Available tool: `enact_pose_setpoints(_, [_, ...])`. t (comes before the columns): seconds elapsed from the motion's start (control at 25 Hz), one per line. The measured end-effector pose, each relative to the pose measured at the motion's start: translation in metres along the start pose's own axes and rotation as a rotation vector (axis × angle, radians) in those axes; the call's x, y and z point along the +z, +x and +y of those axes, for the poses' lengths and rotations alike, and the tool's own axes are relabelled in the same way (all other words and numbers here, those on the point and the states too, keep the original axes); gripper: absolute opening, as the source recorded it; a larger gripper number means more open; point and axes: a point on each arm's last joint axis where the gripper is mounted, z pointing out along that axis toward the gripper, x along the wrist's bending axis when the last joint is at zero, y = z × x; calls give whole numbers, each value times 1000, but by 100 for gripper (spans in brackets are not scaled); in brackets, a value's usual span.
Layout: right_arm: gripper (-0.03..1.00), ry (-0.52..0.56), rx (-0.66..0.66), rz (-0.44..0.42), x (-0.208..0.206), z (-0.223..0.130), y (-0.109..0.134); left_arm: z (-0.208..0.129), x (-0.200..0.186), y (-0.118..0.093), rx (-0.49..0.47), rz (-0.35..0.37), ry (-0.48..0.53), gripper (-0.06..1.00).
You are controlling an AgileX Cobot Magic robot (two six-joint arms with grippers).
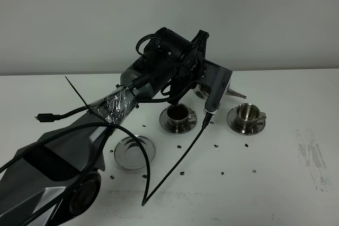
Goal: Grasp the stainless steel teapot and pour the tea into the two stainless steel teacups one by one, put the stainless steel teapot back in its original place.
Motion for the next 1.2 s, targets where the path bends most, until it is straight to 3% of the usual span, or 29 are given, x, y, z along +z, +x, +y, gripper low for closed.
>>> enact_pose_setpoints(0.28, [43, 0, 0, 0, 0, 0, 0, 6, 6, -4, 90, -11, 24, 23])
enact_pose_setpoints(1.2, [43, 0, 0, 0, 0, 0, 0, 13, 5, 1, 191, 52, 83, 23])
